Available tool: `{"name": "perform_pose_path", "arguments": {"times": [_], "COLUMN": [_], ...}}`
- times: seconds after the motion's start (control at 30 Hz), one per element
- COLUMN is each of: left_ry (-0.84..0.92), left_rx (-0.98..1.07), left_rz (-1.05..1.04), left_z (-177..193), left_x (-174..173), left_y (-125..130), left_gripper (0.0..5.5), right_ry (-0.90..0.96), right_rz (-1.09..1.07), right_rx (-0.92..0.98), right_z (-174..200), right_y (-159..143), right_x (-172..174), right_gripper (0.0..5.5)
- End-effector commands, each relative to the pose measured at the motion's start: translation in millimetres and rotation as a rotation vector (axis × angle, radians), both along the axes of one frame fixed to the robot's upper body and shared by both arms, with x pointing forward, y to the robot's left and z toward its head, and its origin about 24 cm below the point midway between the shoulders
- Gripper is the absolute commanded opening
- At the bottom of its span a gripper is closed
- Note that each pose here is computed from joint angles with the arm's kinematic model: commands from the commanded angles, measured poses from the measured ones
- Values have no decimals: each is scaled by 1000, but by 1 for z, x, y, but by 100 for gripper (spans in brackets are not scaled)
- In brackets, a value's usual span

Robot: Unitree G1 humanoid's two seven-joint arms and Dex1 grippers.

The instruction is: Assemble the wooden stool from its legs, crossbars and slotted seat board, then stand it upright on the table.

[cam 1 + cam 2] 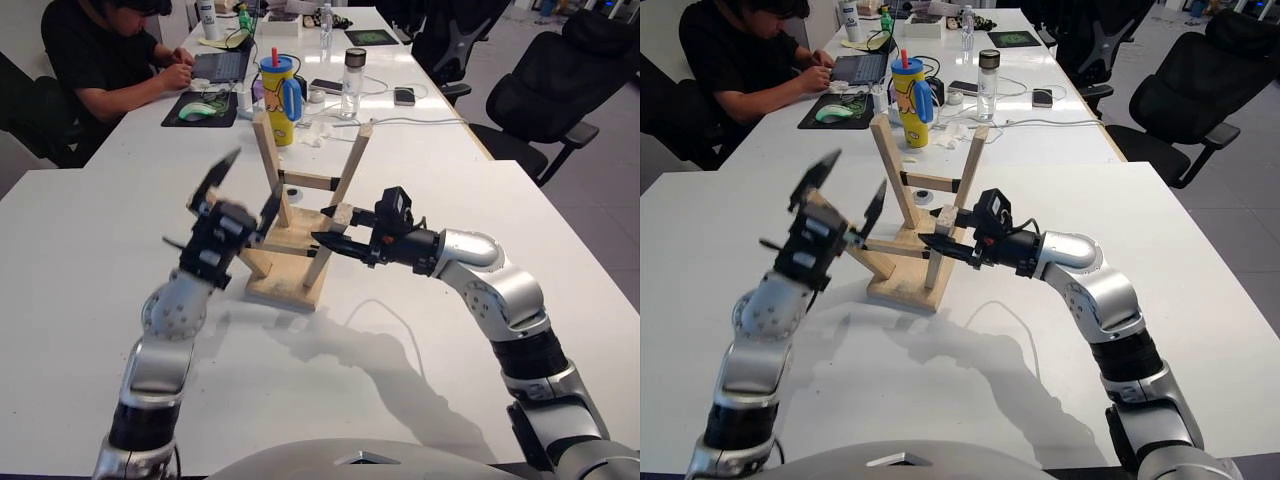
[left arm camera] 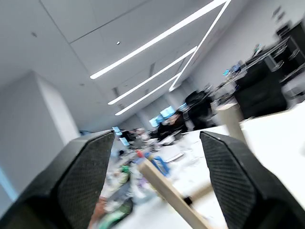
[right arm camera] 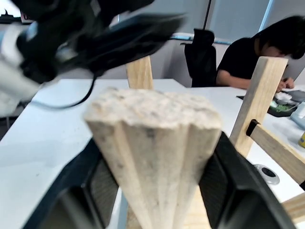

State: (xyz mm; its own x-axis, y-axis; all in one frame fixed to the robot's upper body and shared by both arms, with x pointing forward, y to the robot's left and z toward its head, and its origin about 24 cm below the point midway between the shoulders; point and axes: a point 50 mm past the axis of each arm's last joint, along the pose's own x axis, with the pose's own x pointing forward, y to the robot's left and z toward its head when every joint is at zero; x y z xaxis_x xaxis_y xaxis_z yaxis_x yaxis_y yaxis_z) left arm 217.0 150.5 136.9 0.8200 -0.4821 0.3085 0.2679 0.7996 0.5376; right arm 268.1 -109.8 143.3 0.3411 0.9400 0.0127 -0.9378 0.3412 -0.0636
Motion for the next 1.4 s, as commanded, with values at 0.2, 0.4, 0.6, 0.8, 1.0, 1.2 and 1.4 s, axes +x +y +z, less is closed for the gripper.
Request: {"name": "perform_pose_path", "arguments": {"times": [0.2,0.4,0.6,0.8,1.0,1.2,1.4], "left_ry": [262,408,534,621,722,865,954], "left_rx": [5,39,45,-89,-230,-34,52], "left_rz": [-126,-121,-145,-158,-92,9,29], "left_z": [-57,-81,-98,-99,-101,-132,-146], "left_x": [-37,-29,-27,-17,2,3,-2], "left_y": [18,11,-8,-26,-32,-24,-20], "left_gripper": [306,257,257,237,146,85,85], "right_ry": [-31,-83,-119,61,237,119,-100], "right_rz": [-127,-216,-220,-187,-333,-313,-139], "right_rx": [55,-26,-86,-78,-131,179,535], "right_z": [-1,-5,-7,-31,-68,1,113], "right_y": [-17,-31,-33,-47,-86,-81,-54], "right_x": [4,15,22,-12,-41,-20,-21], "right_gripper": [314,347,347,347,304,225,225]}}
